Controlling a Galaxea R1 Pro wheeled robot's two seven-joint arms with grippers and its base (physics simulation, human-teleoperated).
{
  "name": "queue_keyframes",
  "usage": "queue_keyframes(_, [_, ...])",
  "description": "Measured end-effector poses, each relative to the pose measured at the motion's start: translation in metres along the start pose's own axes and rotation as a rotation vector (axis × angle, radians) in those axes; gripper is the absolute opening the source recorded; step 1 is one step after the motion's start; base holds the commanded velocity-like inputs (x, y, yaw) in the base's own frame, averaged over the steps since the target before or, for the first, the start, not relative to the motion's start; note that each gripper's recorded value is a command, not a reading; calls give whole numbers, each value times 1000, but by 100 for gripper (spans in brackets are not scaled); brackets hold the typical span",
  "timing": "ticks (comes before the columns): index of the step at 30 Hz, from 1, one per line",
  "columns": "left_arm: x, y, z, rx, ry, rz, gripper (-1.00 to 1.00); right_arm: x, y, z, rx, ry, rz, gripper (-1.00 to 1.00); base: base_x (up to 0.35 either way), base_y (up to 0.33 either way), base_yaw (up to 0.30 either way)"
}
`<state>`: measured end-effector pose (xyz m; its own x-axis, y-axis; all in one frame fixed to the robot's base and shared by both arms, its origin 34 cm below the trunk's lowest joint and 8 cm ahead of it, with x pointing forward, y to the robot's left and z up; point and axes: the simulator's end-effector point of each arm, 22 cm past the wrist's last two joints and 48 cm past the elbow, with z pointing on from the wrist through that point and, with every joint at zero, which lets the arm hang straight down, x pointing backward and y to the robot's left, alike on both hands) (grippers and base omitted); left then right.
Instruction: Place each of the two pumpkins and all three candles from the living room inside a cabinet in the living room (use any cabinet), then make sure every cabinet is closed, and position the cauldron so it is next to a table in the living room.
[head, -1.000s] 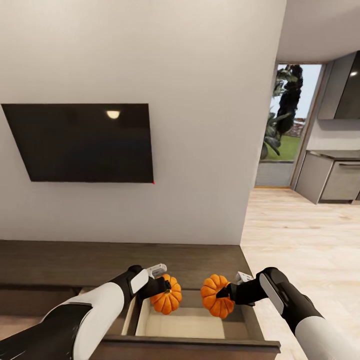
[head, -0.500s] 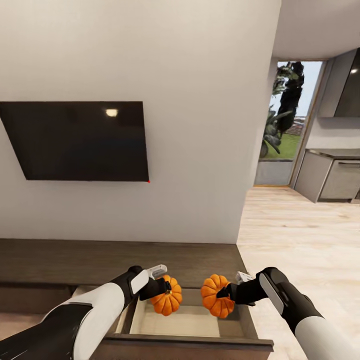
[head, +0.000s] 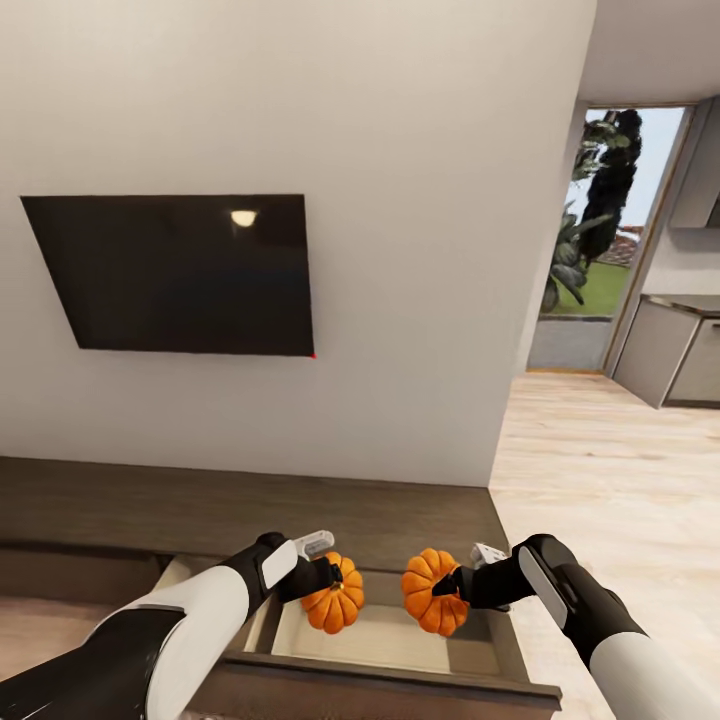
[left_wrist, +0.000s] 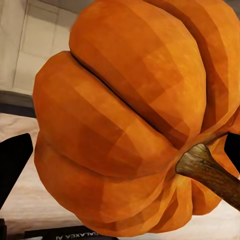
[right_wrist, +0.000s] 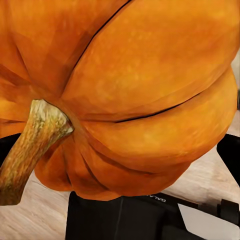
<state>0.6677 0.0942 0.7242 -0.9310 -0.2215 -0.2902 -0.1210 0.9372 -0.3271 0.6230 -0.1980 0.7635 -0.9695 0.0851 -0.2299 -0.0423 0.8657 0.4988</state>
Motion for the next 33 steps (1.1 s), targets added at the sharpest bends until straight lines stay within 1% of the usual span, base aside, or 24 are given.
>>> queue_keyframes(5, [4, 2, 10, 5, 7, -3, -100, 3, -6, 9, -1, 4, 5, -100, 0, 0, 38])
queue_keyframes(10, [7, -1, 16, 31, 11, -8, -100, 5, -8, 14, -4, 9, 11, -100, 0, 0, -157])
queue_keyframes(15, [9, -2, 19, 37, 17, -9, -100, 7, -10, 16, -1, 16, 13, -100, 0, 0, -113])
queue_keyframes(18, [11, 0, 21, 33, 21, -5, -100, 0, -11, 19, -3, -15, 2, -100, 0, 0, -24])
queue_keyframes(19, [11, 1, 21, 28, 20, 4, -100, -3, -12, 19, -1, -30, -6, -100, 0, 0, -10])
queue_keyframes(21, [8, 6, 23, 8, 8, 38, -100, -6, -12, 21, -2, -47, -13, -100, 0, 0, -5])
queue_keyframes(23, [6, 13, 26, -17, -15, 77, -100, -7, -13, 23, -2, -53, -17, -100, 0, 0, -2])
queue_keyframes(24, [8, 16, 27, -25, -18, 89, -100, -7, -13, 23, -1, -54, -18, -100, 0, 0, 0])
queue_keyframes(30, [5, 20, 33, -34, -48, 96, -100, -14, -19, 28, 10, -92, -35, -100, 0, 0, 0])
queue_keyframes(31, [0, 20, 33, -35, -75, 99, -100, -11, -24, 31, 15, -92, -27, -100, 0, 0, 0])
queue_keyframes(32, [-2, 20, 34, -34, -84, 96, -100, -8, -29, 34, 27, -87, -29, -100, 0, 0, 0])
queue_keyframes(33, [-2, 21, 34, -34, -87, 97, -100, -7, -30, 35, 25, -86, -23, -100, 0, 0, 0])
